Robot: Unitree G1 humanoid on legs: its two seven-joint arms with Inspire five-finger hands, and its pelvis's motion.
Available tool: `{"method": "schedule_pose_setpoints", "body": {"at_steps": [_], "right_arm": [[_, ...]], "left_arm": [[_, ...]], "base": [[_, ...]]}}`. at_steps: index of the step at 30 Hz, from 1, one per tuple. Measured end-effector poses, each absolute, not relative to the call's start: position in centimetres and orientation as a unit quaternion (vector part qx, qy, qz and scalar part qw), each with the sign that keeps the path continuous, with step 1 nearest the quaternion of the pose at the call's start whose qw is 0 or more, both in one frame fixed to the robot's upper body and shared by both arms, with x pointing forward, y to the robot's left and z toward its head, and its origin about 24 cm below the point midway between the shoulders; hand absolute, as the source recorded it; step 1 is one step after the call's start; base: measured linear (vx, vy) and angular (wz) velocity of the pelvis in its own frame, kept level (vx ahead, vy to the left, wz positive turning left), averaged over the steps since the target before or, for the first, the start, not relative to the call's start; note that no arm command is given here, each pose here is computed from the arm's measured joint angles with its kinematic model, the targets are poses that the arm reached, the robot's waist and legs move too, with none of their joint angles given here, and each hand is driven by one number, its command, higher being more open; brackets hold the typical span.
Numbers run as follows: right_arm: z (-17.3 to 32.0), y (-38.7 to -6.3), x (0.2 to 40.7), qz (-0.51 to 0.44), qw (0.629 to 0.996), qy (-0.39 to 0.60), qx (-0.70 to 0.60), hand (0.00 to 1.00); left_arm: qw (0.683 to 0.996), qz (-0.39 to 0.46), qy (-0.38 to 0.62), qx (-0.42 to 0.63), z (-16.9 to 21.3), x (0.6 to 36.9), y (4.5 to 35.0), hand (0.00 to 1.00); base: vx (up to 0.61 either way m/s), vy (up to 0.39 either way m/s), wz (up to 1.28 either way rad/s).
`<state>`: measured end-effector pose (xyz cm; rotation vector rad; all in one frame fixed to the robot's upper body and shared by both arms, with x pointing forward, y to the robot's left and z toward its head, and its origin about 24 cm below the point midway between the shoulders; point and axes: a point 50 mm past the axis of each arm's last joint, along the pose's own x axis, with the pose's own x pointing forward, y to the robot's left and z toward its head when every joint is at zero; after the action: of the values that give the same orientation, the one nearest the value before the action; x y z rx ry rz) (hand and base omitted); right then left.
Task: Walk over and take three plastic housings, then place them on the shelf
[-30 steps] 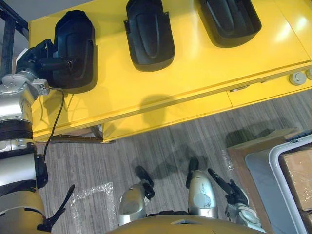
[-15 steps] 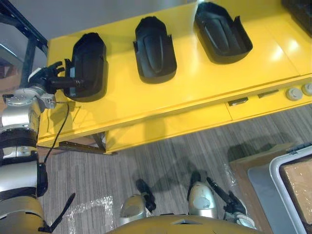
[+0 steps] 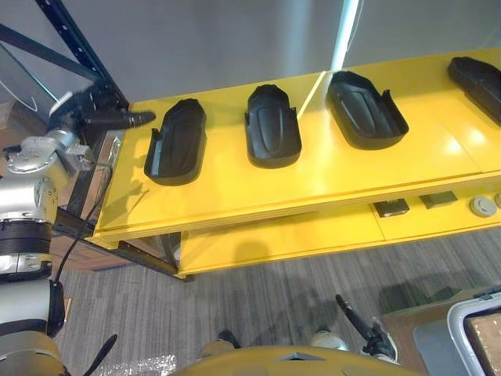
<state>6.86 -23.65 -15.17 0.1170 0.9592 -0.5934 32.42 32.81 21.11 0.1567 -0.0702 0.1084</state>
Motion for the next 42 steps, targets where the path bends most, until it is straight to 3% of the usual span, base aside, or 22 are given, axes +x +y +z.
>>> {"method": "schedule_pose_setpoints", "body": {"at_steps": [5,9,14,18,23,27,33,42], "right_arm": [[-14.0,-24.4,8.4,-0.321,0.856,0.404,0.023,1.00],[-10.6,-24.1,10.3,-0.337,0.893,0.294,-0.050,1.00],[-4.8,-24.1,13.2,-0.392,0.908,0.115,-0.090,1.00],[-3.6,-25.2,13.3,-0.425,0.898,0.081,-0.072,1.00],[-4.9,-25.3,12.5,-0.399,0.907,0.117,-0.065,1.00],[-8.3,-25.2,10.4,-0.339,0.907,0.238,-0.077,1.00],[-13.3,-24.9,4.2,-0.283,0.854,0.432,-0.069,1.00],[-15.0,-24.7,-1.7,-0.303,0.795,0.526,0.015,1.00]], "left_arm": [[0.983,0.035,-0.173,0.055,24.3,31.2,30.1,1.00],[0.960,0.007,-0.281,-0.012,22.4,27.9,26.9,1.00],[0.965,0.015,-0.252,-0.066,15.5,23.8,23.9,1.00],[0.976,-0.009,-0.201,-0.084,12.7,22.8,22.6,1.00],[0.975,-0.029,-0.203,-0.082,12.8,23.0,21.8,1.00],[0.969,-0.040,-0.235,-0.063,14.9,24.5,21.6,1.00],[0.972,-0.010,-0.235,-0.014,17.9,28.7,23.8,1.00],[0.991,0.075,-0.101,-0.045,17.4,33.1,28.1,1.00]], "base": [[-0.04,0.011,-0.09],[-0.02,0.007,-0.14],[-0.02,0.006,-0.13],[-0.03,0.013,0.01],[-0.05,0.013,0.00],[-0.04,0.003,-0.04],[0.01,-0.004,-0.12],[-0.03,0.007,-0.14]]}}
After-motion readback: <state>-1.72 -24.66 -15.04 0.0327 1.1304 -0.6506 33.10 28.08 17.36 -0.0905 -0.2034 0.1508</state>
